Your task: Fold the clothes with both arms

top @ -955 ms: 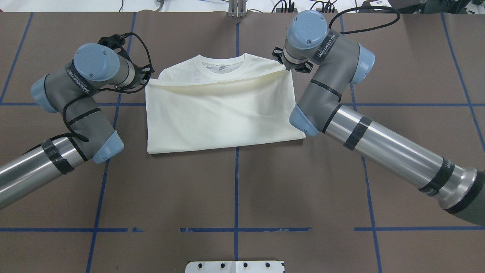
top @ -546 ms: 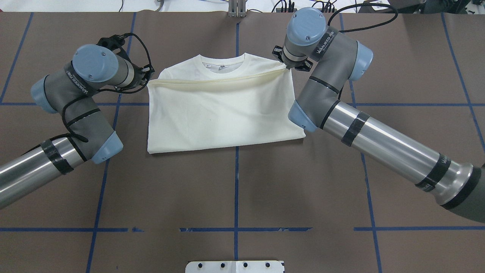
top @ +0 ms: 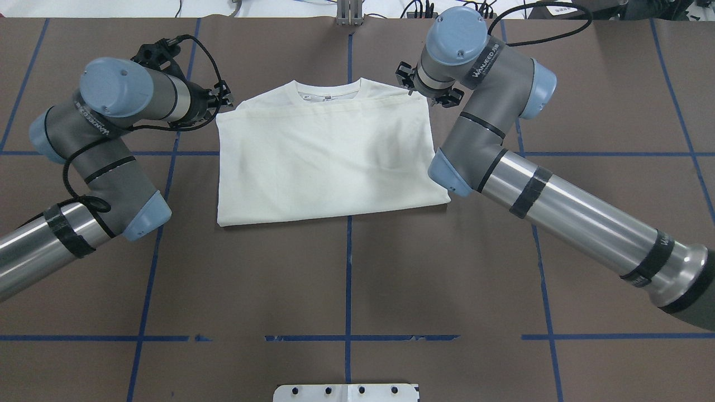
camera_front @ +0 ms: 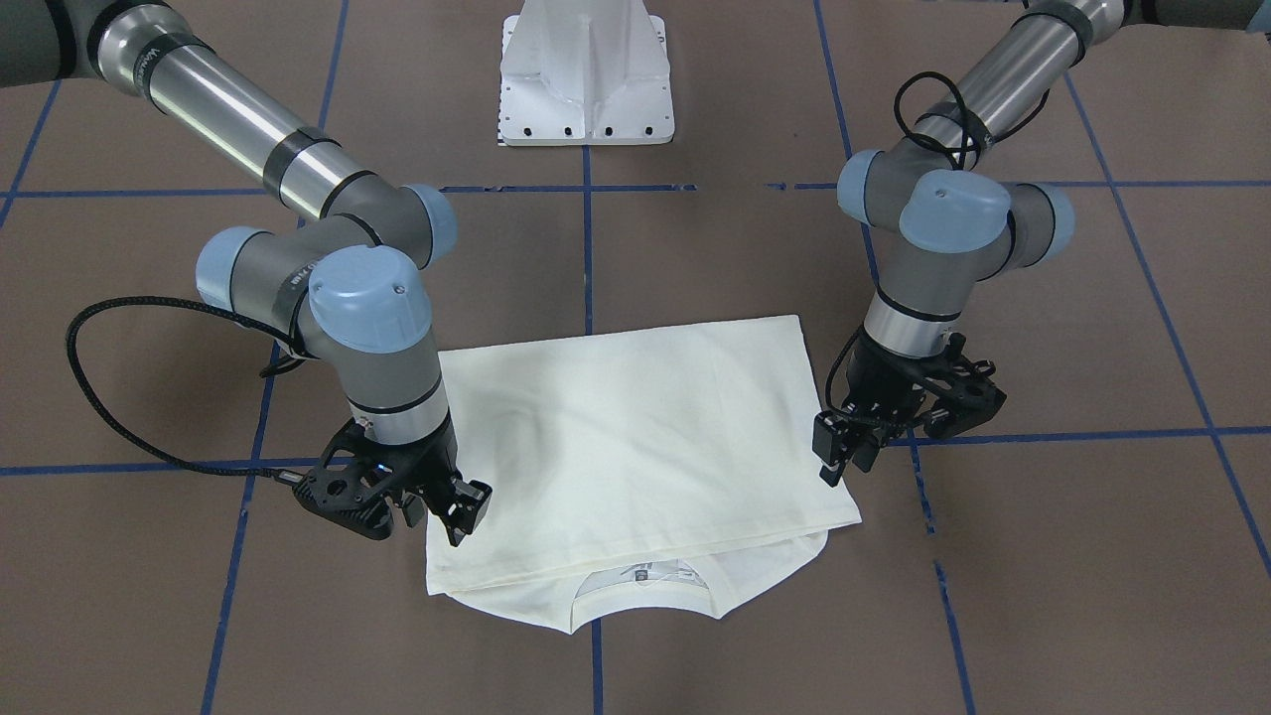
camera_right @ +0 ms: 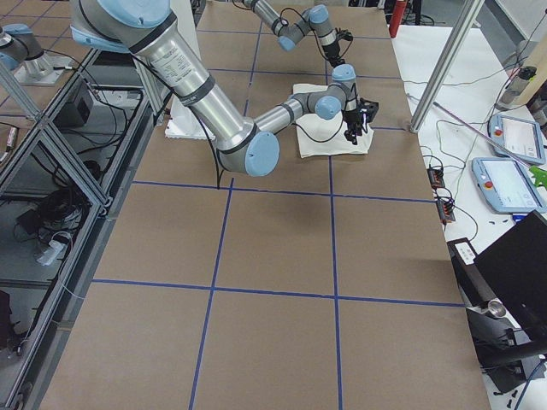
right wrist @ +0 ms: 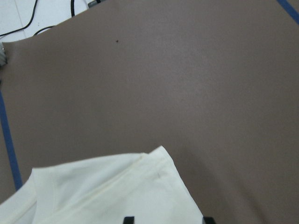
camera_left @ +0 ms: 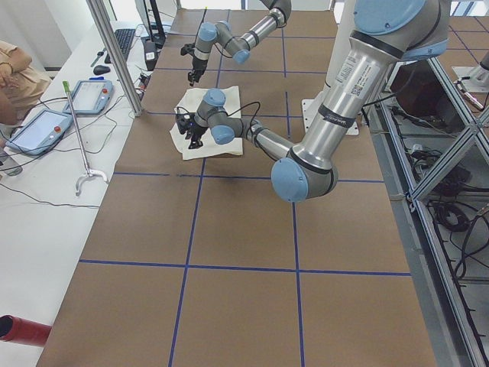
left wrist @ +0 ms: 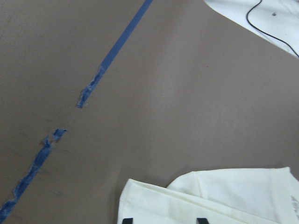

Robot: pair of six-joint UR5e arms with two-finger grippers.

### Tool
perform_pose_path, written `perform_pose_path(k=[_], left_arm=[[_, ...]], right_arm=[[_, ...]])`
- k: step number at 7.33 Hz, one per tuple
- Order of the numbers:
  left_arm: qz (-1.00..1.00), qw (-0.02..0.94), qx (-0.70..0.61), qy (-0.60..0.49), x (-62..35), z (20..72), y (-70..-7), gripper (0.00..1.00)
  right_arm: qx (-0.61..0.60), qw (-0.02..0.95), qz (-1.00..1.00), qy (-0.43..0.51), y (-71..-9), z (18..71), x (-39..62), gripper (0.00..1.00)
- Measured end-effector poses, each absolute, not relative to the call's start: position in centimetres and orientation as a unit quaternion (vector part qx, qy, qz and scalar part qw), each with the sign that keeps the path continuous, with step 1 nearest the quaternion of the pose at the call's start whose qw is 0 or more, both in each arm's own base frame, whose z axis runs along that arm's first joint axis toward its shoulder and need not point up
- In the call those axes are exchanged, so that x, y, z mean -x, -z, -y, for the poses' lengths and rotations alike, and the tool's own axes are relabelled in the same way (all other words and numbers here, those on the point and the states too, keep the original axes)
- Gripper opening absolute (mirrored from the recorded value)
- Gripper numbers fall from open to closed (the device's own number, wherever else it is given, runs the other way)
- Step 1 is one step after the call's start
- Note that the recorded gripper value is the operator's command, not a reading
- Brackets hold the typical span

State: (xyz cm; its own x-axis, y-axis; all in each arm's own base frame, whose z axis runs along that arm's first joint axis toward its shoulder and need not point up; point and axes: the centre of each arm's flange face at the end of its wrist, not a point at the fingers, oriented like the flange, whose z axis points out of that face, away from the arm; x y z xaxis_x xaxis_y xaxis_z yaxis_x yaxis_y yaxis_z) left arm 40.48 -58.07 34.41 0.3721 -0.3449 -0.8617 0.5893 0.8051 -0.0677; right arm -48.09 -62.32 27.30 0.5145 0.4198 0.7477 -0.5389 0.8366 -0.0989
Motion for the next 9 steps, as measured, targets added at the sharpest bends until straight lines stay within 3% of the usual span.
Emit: perform_pose_path(k=[3, 9], left_arm=[[-0.498, 0.813, -0.123, 0.277, -39.1, 56.7, -33.8, 0.57], [-0.501, 0.812, -0.129, 0.270, -38.8, 55.9, -33.4, 0.57]], right_arm=[[-0.025, 0.855, 0.444, -0.268, -31.1, 50.5, 45.6, 0.75], [0.052, 0.822, 0.432, -0.367, -33.8, 43.9, 47.6, 0.73]])
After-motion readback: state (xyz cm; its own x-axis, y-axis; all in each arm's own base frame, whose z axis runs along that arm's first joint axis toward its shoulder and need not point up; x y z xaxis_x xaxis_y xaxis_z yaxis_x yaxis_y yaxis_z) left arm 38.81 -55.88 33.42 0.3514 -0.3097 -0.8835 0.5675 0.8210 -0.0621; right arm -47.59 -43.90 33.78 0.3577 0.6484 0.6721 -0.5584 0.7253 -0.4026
